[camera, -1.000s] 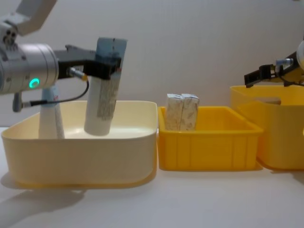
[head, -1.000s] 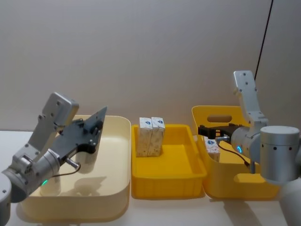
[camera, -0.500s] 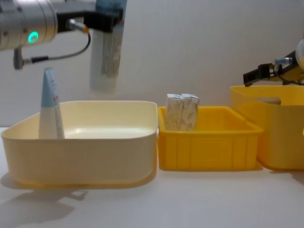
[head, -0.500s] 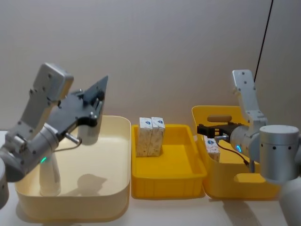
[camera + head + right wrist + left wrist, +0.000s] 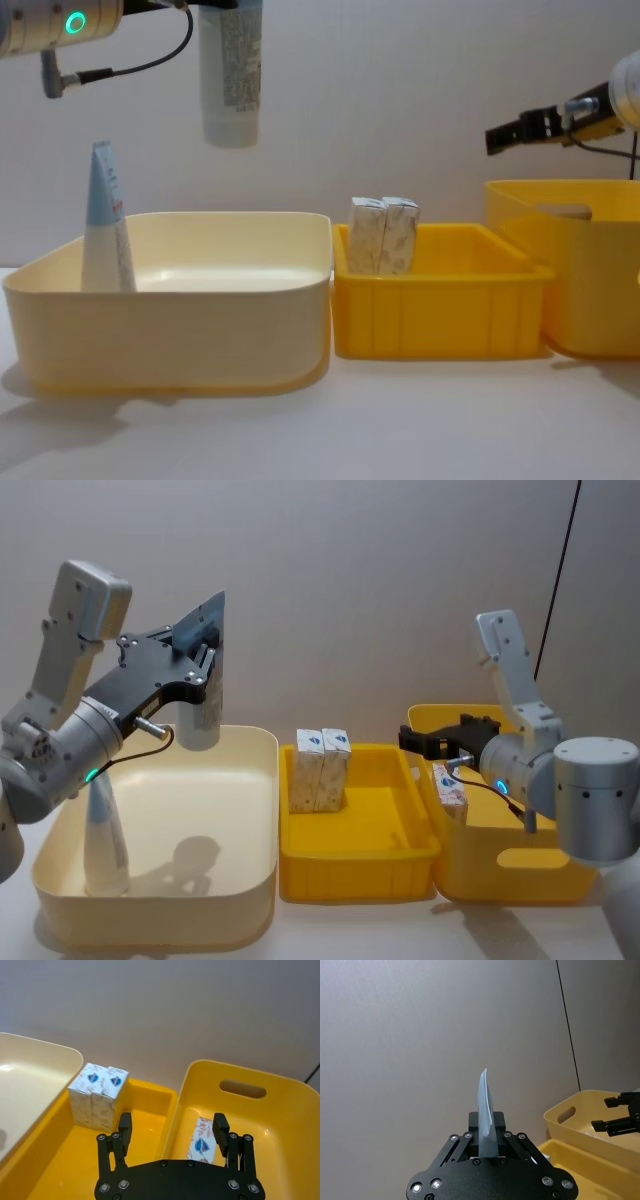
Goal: Bimanual collaborative sorting of washing and personal care products
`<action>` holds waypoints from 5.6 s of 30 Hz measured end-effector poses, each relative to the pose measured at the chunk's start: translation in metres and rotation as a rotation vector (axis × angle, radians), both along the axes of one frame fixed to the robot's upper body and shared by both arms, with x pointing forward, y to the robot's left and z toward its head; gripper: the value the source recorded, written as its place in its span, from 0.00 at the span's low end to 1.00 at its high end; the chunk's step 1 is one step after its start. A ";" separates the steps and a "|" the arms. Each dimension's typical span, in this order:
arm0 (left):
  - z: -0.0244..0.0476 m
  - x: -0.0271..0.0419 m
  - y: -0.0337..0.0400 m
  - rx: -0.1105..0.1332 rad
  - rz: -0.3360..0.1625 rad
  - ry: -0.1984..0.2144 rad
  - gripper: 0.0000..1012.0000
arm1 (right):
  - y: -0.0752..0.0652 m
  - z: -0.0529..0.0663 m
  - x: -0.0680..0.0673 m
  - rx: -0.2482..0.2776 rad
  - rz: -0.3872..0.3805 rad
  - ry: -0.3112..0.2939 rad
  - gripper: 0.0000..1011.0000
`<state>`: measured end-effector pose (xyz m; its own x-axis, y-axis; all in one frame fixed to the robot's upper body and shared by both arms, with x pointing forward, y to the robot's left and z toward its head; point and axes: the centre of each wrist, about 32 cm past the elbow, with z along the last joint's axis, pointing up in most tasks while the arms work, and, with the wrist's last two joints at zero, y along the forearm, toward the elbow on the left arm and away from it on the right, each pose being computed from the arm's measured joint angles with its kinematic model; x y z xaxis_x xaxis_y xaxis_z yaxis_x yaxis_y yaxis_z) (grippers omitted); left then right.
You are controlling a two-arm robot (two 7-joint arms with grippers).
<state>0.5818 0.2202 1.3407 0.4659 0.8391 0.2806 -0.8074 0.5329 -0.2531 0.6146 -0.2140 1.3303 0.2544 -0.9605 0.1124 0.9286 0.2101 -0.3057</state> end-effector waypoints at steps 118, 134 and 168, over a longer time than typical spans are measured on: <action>0.0017 0.0054 -0.0122 -0.078 -0.059 0.006 0.17 | 0.103 0.045 0.056 0.000 0.786 -0.174 0.74; 0.0017 0.0051 -0.0119 -0.078 -0.056 0.006 0.17 | 0.104 0.045 0.057 0.003 0.784 -0.175 0.64; 0.0015 0.0051 -0.0119 -0.077 -0.056 0.007 0.94 | 0.101 0.048 0.057 -0.037 0.716 -0.197 0.45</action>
<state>0.5869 0.2084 1.3422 0.5144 0.8308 0.2124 -0.7789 0.5563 -0.2894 0.6718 -0.1133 1.3783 0.7889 -0.5616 0.2495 0.6063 0.7777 -0.1664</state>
